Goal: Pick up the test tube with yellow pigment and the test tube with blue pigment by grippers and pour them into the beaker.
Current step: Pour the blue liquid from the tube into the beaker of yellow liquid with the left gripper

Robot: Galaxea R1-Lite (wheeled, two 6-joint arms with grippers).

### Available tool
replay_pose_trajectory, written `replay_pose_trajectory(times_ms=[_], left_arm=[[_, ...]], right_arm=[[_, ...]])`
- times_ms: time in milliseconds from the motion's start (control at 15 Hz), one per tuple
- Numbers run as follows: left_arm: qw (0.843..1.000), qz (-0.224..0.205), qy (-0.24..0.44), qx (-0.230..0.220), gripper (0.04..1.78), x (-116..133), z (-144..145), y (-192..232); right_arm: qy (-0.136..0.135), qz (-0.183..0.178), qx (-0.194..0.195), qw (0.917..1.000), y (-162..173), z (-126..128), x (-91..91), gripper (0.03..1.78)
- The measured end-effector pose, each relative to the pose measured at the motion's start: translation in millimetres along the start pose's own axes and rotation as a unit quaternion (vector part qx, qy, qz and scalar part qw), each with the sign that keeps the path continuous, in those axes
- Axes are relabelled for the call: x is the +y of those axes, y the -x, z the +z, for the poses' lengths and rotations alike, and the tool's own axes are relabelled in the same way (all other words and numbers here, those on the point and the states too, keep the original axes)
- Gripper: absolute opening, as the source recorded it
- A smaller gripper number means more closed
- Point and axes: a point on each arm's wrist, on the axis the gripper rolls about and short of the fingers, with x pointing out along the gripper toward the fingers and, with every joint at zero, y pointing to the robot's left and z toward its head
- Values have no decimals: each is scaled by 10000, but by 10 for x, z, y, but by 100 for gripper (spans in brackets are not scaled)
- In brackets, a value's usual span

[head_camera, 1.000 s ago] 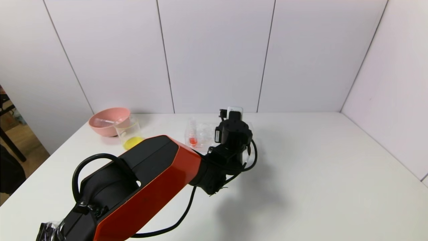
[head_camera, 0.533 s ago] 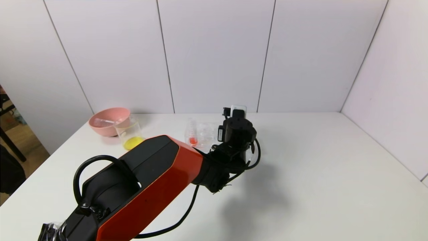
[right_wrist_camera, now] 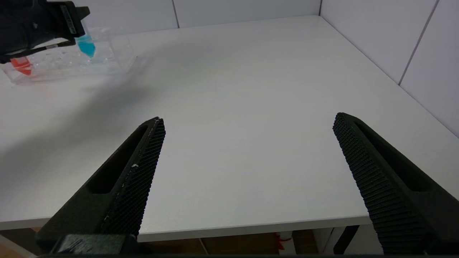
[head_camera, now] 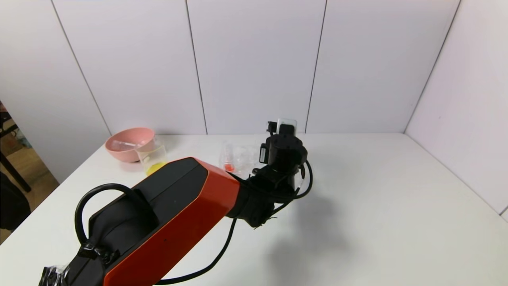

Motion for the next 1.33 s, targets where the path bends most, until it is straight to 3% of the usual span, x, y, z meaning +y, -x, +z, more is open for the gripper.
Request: replay_pose_trajectory(times_ms=[933, 1133, 1333], left_arm=[[9992, 23, -21, -393, 46, -21, 714, 283], [9991, 122, -38, -395, 46, 176, 940, 352], [9976, 509, -16, -479, 46, 668, 1222, 351]], right_arm=[[1, -2, 1, 10000, 0, 0, 0, 171], [1, 0, 1, 10000, 0, 0, 0, 171], [3, 0, 0, 10000, 0, 0, 0, 171]])
